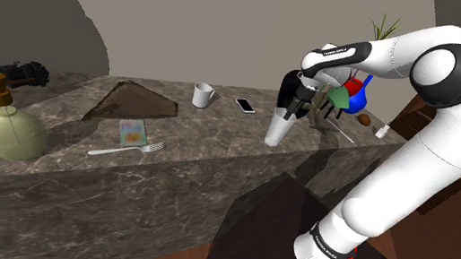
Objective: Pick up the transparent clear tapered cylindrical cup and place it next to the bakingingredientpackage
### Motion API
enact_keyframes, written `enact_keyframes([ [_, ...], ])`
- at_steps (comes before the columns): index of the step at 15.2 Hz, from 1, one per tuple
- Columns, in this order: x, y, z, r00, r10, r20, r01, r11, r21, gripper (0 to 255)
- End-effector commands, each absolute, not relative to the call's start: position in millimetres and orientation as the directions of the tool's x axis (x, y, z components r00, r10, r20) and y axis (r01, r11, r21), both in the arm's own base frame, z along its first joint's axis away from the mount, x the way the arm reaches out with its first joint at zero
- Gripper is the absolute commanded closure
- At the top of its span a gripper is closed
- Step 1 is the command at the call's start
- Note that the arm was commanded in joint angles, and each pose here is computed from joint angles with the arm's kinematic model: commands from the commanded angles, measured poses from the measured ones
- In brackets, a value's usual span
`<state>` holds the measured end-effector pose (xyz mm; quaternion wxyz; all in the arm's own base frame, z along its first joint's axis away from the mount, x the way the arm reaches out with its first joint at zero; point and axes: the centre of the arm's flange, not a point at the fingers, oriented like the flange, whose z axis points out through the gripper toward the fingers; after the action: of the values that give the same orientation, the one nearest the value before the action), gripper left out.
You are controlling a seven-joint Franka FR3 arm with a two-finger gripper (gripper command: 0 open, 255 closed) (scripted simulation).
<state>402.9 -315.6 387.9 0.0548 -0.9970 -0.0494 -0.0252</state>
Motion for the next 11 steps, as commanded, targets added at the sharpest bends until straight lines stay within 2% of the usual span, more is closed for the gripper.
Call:
enact_keyframes([
  [1,402.5,-315.3,380.4,0.994,0.096,0.056,0.101,-0.989,-0.106,0],
  [8,402.5,-315.3,380.4,0.994,0.096,0.056,0.101,-0.989,-0.106,0],
  [9,402.5,-315.3,380.4,0.994,0.096,0.056,0.101,-0.989,-0.106,255],
  [11,402.5,-315.3,380.4,0.994,0.096,0.056,0.101,-0.989,-0.106,255],
])
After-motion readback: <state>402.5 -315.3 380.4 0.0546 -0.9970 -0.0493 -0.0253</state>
